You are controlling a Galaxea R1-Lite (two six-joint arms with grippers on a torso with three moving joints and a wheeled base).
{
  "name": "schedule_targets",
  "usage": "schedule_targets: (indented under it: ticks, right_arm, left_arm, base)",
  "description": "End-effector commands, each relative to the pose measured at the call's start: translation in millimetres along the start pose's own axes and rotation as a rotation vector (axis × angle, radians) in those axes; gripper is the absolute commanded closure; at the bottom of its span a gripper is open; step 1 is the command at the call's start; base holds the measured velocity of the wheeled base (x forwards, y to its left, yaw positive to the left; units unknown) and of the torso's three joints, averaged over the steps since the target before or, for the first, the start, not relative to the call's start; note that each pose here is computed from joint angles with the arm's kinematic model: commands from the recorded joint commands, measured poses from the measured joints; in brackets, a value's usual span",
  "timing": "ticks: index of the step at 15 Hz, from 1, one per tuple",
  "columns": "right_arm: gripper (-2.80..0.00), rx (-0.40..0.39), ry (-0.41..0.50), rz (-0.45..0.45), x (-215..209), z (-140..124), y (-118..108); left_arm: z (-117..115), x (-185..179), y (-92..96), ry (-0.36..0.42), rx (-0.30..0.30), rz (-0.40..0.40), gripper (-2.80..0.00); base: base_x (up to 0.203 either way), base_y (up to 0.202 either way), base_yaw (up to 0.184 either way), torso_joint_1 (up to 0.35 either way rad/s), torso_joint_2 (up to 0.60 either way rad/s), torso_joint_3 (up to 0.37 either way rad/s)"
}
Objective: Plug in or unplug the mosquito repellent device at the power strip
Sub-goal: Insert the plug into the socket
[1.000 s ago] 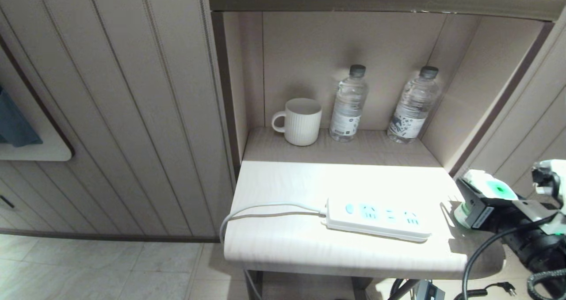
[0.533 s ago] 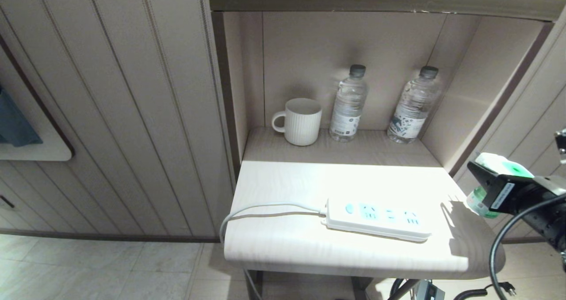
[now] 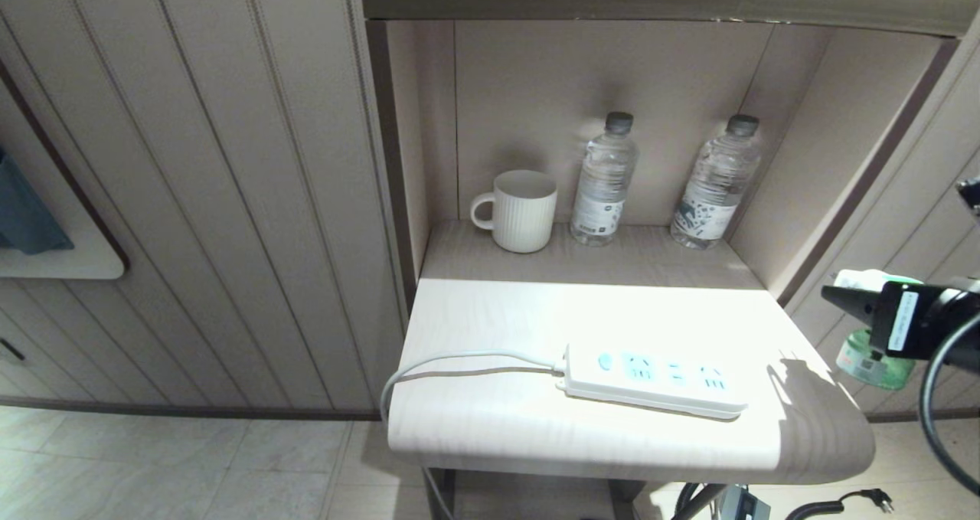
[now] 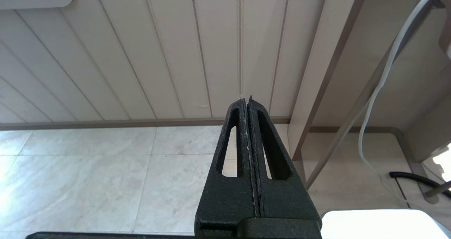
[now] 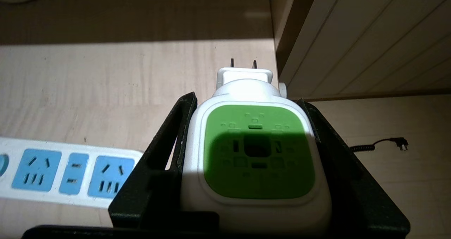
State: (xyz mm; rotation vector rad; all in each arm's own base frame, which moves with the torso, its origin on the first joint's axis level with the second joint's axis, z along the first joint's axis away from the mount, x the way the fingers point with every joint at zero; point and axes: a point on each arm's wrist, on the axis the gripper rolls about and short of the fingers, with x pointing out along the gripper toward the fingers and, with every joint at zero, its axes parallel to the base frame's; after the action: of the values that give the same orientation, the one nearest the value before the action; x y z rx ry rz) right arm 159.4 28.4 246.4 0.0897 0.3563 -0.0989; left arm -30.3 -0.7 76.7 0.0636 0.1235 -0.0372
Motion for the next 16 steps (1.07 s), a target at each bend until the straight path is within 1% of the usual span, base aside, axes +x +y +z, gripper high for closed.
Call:
schedule_targets:
  ticks: [1,2,4,6,7,12,13,14,15,16]
  right_arm:
    - [0.0,-0.05,0.178,0.01,-17,7,2]
    - [0.0,-0.065,0.231,0.015,-22,10,2]
    - [0.0,-0.104,0.263,0.063,-28,9,10]
    - [0.0,-0.149,0.346,0.066,-33,6,10]
    - [0.0,-0.17,0.374,0.077,-33,6,13]
    - [0.0,-0.211,0.481,0.059,-18,16,23]
    - [0.0,-0.227,0.525,0.05,-16,16,24]
    - [0.0,-0.252,0.602,0.037,-16,15,24]
    - [0.0,-0.254,0.645,0.05,-15,19,26]
    - [0.0,-0.231,0.679,0.103,-17,24,27]
  left_arm:
    - [0,0,0.0,0.003,0.0,-0.001,0.0]
    - [0,0,0.0,0.001,0.0,-0.001,0.0]
    - [0,0,0.0,0.002,0.0,-0.001,0.0]
    - [0,0,0.0,0.003,0.0,-0.001,0.0]
    - [0,0,0.0,0.002,0.0,-0.001,0.0]
    - [0,0,0.0,0.001,0.0,-0.001,0.0]
    - [0,0,0.0,0.001,0.0,-0.001,0.0]
    - [0,0,0.0,0.003,0.0,-0.001,0.0]
    - [0,0,0.0,0.003,0.0,-0.001,0.0]
    - [0,0,0.0,0.003,0.0,-0.001,0.0]
  base:
    - [0.0,0.0,0.0,0.0,0.0,0.0]
    - [0.0,0.0,0.0,0.0,0.0,0.0]
    - [0.0,0.0,0.0,0.0,0.0,0.0]
    - [0.0,0.0,0.0,0.0,0.0,0.0]
    - [0.0,0.0,0.0,0.0,0.0,0.0]
    - [0.0,0.0,0.0,0.0,0.0,0.0]
    - [0.0,0.0,0.0,0.0,0.0,0.0]
    - [0.0,0.0,0.0,0.0,0.0,0.0]
    - [0.0,0.0,0.0,0.0,0.0,0.0]
    - [0.0,0.0,0.0,0.0,0.0,0.0]
